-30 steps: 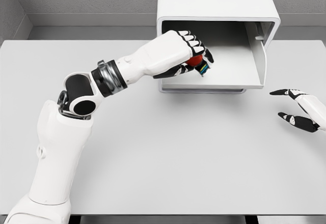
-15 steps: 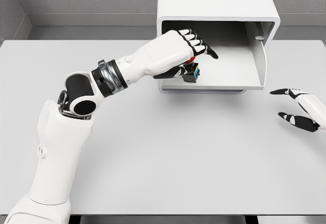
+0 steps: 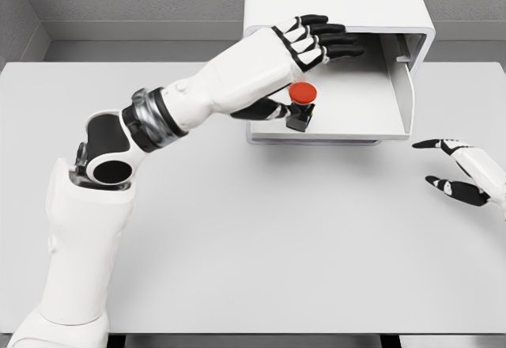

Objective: Slide open multi-storey tabletop storage cabinets and put open load switch and slide close multi-storey tabletop storage cabinets

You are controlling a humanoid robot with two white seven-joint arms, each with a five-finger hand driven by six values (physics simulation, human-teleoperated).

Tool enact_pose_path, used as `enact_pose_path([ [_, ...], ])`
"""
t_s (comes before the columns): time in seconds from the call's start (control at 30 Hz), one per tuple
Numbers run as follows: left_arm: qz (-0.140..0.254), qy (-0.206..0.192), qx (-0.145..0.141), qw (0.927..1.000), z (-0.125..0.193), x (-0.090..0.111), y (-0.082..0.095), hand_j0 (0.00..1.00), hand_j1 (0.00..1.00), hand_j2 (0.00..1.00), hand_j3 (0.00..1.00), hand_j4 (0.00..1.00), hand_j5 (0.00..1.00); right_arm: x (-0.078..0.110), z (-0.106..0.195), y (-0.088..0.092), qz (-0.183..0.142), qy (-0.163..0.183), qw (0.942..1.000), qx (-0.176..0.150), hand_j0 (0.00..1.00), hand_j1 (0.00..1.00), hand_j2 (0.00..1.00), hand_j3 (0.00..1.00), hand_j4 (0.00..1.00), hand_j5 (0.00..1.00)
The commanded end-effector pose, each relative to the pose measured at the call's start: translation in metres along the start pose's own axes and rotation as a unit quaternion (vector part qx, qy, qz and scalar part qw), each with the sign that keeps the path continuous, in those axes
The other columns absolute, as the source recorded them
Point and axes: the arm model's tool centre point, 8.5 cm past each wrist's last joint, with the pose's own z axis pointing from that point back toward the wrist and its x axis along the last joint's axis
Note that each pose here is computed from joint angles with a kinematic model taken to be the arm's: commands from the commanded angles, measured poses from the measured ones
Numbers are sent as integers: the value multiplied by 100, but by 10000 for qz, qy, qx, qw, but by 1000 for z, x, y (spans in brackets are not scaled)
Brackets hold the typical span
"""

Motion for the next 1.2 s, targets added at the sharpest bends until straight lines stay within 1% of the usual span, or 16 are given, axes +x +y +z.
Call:
enact_pose_path([
  [0.0,366,-182,571,9975,11,0,20,100,100,100,100,100,100,9,-6,5,-91,-148,9998,-53,73,73,73,73,73,73],
  [0.07,505,55,804,9955,51,-18,35,100,100,100,100,100,100,18,-6,9,-99,-250,9996,-61,73,73,73,73,73,73],
  [0.1,538,338,881,9941,76,-27,37,100,100,100,100,100,100,22,-5,10,-101,-295,9995,-50,73,73,73,73,73,73],
  [0.17,357,1090,893,9894,135,-43,46,100,100,100,100,100,100,25,-4,12,-103,-331,9994,-39,73,73,73,73,73,73],
  [0.27,244,2206,882,9711,235,-48,56,100,100,100,100,100,100,34,-2,15,-89,-435,9990,-15,72,72,72,72,72,72],
  [0.33,383,2838,845,9544,284,-39,42,100,100,100,100,100,100,37,-2,15,-81,-482,9988,-5,72,72,72,72,72,72],
  [0.37,559,3258,754,9408,315,-31,27,100,100,100,100,100,100,41,-4,14,-60,-540,9985,-14,72,72,72,72,72,72],
  [0.4,742,3444,678,9334,328,-31,14,100,100,100,100,100,100,44,-3,15,-49,-584,9983,-10,72,72,72,72,72,72],
  [0.47,1037,3726,534,9206,347,-34,-8,100,100,100,100,100,100,56,-5,15,-5,-749,9972,13,72,72,72,72,72,72],
  [0.5,1040,3814,406,9176,350,-36,-13,100,100,100,100,100,100,59,-7,16,-1,-803,9968,27,72,72,72,72,72,72],
  [0.53,911,3923,177,9151,350,-39,-14,100,100,100,100,100,100,62,-7,15,3,-842,9964,19,72,72,72,72,72,72],
  [0.6,967,3945,165,9136,350,-42,-19,100,100,100,100,100,100,71,-10,15,40,-984,9951,28,72,72,72,72,72,72],
  [0.77,1043,3787,68,9196,338,-42,-26,100,100,100,100,100,100,88,-11,12,119,-1221,9924,5,72,72,72,72,72,72],
  [0.87,1080,3733,48,9214,333,-41,-29,100,100,100,100,100,100,96,-11,11,197,-1329,9909,7,72,72,72,72,72,72],
  [0.9,1080,3733,48,9214,333,-41,-29,100,100,100,100,100,100,99,-12,14,171,-1371,9904,53,72,72,72,72,72,72],
  [1.17,1085,3744,47,9209,335,-41,-29,100,100,100,100,100,100,105,-21,12,288,-1489,9884,61,72,72,72,72,72,72],
])
